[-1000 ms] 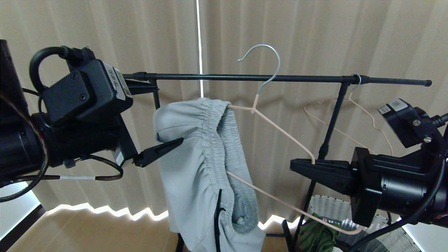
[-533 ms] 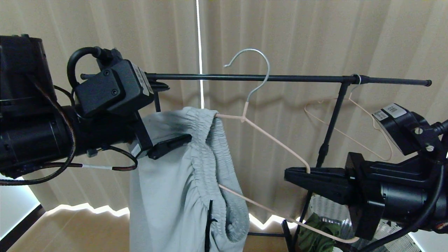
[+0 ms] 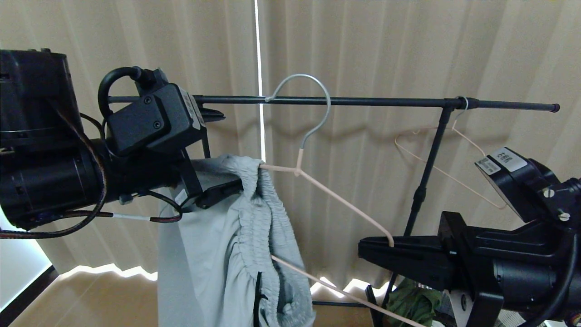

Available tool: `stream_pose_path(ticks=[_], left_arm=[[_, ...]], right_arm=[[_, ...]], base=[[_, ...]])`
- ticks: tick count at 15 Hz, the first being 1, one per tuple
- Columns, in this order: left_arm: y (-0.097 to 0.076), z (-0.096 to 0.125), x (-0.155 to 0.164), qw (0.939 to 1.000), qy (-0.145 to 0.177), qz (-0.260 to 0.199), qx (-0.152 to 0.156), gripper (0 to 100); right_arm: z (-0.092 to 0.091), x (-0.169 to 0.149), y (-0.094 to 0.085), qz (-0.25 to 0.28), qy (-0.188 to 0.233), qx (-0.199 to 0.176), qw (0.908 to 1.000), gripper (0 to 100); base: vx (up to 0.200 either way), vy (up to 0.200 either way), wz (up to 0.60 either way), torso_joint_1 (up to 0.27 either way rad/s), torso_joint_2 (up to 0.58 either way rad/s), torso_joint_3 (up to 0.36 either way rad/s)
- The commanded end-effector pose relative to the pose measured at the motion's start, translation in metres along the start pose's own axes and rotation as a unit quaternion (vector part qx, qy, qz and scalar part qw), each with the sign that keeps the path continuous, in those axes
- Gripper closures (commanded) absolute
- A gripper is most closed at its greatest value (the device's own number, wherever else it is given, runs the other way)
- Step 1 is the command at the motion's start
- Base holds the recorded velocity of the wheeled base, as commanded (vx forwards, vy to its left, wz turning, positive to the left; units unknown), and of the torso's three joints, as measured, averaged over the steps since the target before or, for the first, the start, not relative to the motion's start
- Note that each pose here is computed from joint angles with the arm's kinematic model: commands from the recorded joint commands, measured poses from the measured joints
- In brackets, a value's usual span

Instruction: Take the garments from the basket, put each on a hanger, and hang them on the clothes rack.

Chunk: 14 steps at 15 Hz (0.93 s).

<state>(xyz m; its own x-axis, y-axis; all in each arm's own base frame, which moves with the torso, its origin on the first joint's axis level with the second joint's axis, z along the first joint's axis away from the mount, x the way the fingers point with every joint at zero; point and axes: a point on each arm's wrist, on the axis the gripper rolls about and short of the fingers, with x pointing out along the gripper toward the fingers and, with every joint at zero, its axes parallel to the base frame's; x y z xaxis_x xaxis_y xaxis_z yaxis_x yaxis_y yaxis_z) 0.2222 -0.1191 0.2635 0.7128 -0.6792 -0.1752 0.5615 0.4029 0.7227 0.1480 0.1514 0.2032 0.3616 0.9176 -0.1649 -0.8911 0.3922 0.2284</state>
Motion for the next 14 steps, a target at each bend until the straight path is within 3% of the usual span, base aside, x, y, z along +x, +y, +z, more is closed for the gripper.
stream_pose_path(ticks=[1,2,13,14], left_arm=[[-0.0004,-0.0005,0.0003,1.0000,-0.001,-0.002,0.000,0],[-0.0011,-0.0011,0.0004,1.0000,0.000,-0.003,-0.001,100],[-0.0041,-0.0048,-0.0009,1.0000,0.006,-0.002,-0.007,100],[-0.0030,-0.0046,-0.0005,1.0000,0.003,0.004,-0.006,100]], right_arm=[[-0.0018,0.0009,0.0015,0.005,0.004,0.000,1.0000,100],[-0.0016,0.0005,0.0016,0.005,0.003,0.000,1.0000,100],[-0.0014,-0.0011,-0.0023,-0.007,0.001,0.000,1.0000,100],[-0.0023,-0.0021,-0.0042,-0.012,0.001,0.002,0.9999,0]], base=[[0.000,0.000,0.00,0.000,0.00,0.000],[0.000,0.000,0.00,0.000,0.00,0.000],[0.000,0.000,0.00,0.000,0.00,0.000],[0.000,0.000,0.00,0.000,0.00,0.000]])
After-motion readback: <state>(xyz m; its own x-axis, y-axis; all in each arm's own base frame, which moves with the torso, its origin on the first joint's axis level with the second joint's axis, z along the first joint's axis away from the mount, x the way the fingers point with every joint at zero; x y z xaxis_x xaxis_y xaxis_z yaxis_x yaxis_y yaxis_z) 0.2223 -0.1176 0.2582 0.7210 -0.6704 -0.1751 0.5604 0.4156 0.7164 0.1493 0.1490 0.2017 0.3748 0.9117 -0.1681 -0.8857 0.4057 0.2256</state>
